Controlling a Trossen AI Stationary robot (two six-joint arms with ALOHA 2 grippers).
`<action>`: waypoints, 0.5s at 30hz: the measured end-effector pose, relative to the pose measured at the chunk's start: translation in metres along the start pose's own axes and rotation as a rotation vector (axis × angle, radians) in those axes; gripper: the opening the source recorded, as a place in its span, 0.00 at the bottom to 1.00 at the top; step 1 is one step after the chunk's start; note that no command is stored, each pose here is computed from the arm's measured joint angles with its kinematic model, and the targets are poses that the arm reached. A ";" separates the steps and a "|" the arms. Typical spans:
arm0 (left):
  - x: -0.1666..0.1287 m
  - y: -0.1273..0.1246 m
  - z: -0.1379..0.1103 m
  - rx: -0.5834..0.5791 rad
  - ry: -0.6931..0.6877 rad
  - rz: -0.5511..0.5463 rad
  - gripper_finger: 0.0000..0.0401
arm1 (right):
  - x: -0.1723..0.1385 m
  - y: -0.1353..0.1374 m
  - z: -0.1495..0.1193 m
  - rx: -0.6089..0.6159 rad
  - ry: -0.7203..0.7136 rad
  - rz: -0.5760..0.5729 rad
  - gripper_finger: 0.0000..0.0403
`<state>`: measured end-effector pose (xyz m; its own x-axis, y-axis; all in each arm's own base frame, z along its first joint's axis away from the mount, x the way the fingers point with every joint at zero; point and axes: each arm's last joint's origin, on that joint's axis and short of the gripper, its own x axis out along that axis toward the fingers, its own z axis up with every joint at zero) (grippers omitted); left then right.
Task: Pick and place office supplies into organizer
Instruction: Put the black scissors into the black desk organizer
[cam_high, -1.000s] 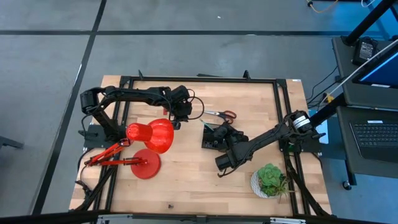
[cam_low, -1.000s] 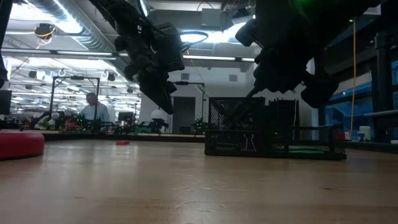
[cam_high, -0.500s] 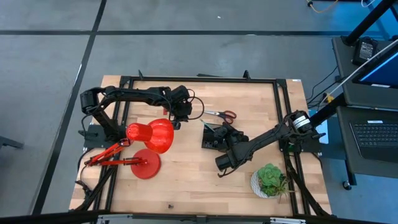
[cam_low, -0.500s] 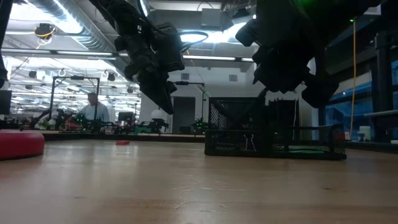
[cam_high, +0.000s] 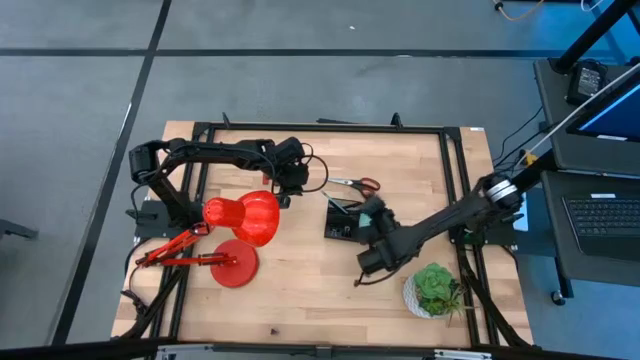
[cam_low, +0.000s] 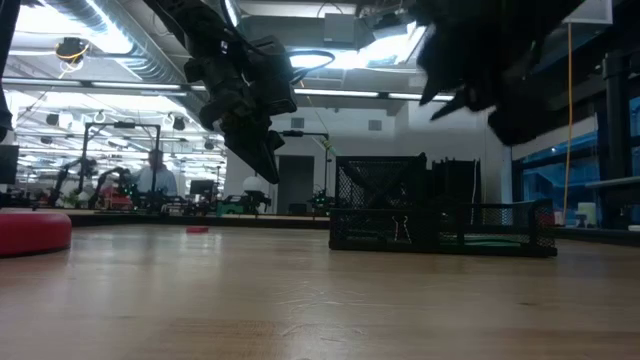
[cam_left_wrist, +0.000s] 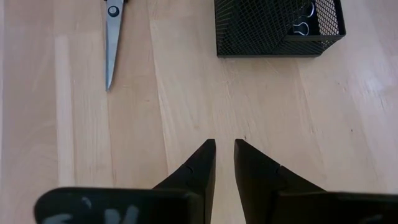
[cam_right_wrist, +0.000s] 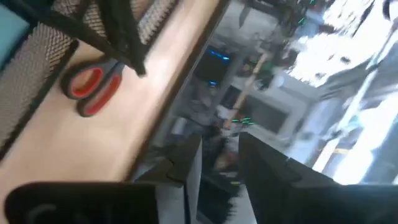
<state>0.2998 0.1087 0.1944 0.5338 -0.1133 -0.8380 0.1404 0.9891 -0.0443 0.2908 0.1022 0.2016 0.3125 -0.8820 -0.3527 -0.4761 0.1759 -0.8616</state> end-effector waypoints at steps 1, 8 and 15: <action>0.000 0.000 0.000 0.000 0.000 0.000 0.13 | -0.003 -0.004 -0.006 0.053 -0.009 0.018 0.27; 0.000 0.000 0.000 0.000 0.000 0.000 0.13 | -0.010 -0.038 -0.053 0.462 -0.071 0.332 0.27; 0.000 0.000 0.000 -0.001 0.000 0.000 0.14 | 0.003 -0.071 -0.102 0.850 -0.114 0.606 0.27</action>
<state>0.2998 0.1087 0.1944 0.5337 -0.1129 -0.8381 0.1394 0.9892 -0.0446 0.2415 0.0426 0.2989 0.3110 -0.5052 -0.8050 0.1414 0.8622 -0.4865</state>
